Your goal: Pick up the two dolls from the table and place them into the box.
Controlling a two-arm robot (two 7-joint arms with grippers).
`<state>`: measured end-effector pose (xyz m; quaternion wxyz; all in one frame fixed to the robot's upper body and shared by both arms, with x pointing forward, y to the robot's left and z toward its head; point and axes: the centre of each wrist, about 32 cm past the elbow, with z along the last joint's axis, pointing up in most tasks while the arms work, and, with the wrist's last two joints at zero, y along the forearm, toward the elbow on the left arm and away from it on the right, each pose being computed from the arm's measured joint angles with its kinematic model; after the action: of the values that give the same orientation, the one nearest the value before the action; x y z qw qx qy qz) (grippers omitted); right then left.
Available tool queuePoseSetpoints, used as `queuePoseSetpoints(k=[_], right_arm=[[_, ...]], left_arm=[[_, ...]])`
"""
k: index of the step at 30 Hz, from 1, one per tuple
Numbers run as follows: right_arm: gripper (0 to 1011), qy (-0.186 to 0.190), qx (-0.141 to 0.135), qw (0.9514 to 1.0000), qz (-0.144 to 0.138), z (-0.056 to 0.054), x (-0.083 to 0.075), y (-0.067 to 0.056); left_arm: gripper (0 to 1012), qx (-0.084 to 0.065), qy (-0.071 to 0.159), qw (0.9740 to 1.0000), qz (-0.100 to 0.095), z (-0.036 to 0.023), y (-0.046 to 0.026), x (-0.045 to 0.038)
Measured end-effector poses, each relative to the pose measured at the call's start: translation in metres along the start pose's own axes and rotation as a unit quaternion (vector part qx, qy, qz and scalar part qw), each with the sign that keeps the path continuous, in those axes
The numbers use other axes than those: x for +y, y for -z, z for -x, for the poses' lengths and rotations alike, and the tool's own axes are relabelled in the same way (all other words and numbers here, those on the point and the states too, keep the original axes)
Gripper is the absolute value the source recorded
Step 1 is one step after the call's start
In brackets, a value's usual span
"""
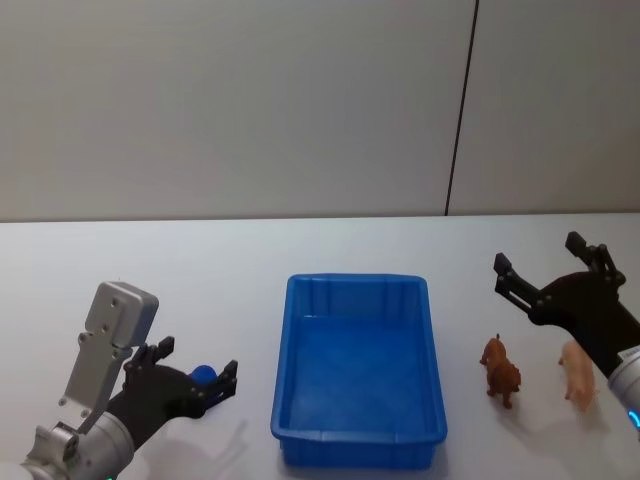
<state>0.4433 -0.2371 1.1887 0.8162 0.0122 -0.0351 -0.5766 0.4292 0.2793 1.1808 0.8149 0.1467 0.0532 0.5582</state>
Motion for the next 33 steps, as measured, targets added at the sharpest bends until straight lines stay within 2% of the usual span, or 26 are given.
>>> queuePoseSetpoints(k=[9, 16, 23, 33], right_arm=[[1001, 0.000, 0.000, 1.0000, 0.000, 0.000, 0.000, 0.000], [1001, 0.000, 0.000, 1.0000, 0.000, 0.000, 0.000, 0.000], [1001, 0.000, 0.000, 1.0000, 0.000, 0.000, 0.000, 0.000], [1001, 0.000, 0.000, 1.0000, 0.000, 0.000, 0.000, 0.000]], left_arm=[[1000, 0.014, 0.004, 0.9990, -0.042, -0.0139, 0.0143, -0.0053], [1001, 0.024, 0.008, 0.9981, -0.056, -0.0211, 0.0229, -0.0112], [1001, 0.031, 0.015, 0.9974, -0.063, -0.0263, 0.0290, -0.0177], [1001, 0.038, 0.027, 0.9970, -0.061, -0.0300, 0.0358, -0.0293]])
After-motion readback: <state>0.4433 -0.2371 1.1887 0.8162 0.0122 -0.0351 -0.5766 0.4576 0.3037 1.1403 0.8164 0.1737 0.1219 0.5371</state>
